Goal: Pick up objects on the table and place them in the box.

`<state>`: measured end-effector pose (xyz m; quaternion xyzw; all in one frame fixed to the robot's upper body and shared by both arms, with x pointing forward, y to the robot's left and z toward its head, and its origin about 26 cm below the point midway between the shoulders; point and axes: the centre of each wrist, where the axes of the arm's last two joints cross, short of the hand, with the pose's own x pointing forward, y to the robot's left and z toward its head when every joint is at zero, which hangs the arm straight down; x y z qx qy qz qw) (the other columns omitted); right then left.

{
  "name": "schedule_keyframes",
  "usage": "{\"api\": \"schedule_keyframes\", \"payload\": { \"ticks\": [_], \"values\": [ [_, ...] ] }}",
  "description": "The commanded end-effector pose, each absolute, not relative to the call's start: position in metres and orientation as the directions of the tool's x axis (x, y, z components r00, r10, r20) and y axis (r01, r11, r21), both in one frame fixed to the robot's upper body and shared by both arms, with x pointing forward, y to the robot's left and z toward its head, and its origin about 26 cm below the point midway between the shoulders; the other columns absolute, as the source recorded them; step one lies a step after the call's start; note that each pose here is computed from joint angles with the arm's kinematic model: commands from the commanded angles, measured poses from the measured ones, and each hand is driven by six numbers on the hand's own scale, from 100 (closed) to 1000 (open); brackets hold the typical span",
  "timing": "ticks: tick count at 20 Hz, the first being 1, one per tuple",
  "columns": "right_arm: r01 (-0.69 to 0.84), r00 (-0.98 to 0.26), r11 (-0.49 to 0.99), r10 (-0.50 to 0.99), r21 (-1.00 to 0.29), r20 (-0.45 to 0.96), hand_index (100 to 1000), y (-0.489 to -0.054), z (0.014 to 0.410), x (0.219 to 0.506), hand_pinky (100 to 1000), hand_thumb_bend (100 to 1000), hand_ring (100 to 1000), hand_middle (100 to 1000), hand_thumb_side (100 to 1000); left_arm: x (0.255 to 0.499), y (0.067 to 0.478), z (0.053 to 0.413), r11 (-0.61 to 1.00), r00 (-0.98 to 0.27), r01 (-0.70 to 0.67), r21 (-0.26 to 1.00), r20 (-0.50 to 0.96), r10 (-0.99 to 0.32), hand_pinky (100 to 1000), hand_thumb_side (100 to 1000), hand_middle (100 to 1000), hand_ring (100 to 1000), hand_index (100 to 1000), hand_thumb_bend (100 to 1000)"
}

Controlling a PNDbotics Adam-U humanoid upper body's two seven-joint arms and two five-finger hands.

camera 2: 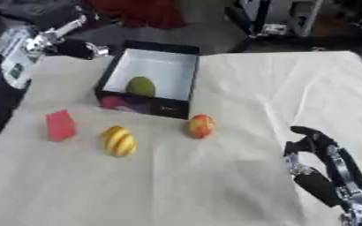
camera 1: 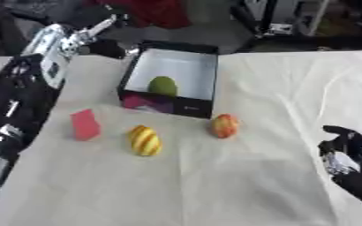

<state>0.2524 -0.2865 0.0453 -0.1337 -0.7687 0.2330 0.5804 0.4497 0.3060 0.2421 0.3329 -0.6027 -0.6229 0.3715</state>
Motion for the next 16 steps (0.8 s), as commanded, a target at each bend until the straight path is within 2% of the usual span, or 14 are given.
{"api": "schedule_keyframes", "payload": {
  "ticks": [1, 4, 8, 12, 16],
  "values": [
    [-0.046, -0.298, 0.841, 0.503, -0.539, 0.811, 812, -0.293, 0.051, 0.253, 759, 100, 665, 458, 476, 0.423, 0.329, 0.269, -0.103, -0.521, 0.121, 0.987, -0.025, -0.853, 735, 760, 758, 723, 873, 462],
    [-0.047, -0.299, 0.838, 0.508, -0.544, 0.808, 812, -0.294, 0.051, 0.253, 759, 100, 665, 458, 474, 0.407, 0.335, 0.245, -0.236, -0.536, 0.296, 0.925, -0.043, -0.843, 750, 745, 790, 750, 893, 497],
    [-0.049, -0.302, 0.837, 0.508, -0.545, 0.807, 812, -0.294, 0.052, 0.253, 759, 100, 665, 458, 473, 0.406, 0.337, 0.205, -0.336, -0.516, 0.465, 0.819, -0.058, -0.854, 756, 715, 808, 765, 900, 566],
    [-0.051, -0.302, 0.838, 0.505, -0.543, 0.808, 812, -0.293, 0.052, 0.253, 759, 100, 665, 458, 473, 0.415, 0.337, 0.17, -0.342, -0.453, 0.508, 0.79, -0.092, -0.887, 756, 702, 813, 768, 904, 585],
    [-0.049, -0.301, 0.841, 0.502, -0.539, 0.811, 812, -0.293, 0.052, 0.253, 758, 100, 665, 458, 474, 0.422, 0.342, 0.143, -0.311, -0.388, 0.513, 0.8, -0.107, -0.916, 747, 647, 808, 760, 898, 534]
  ]
}}
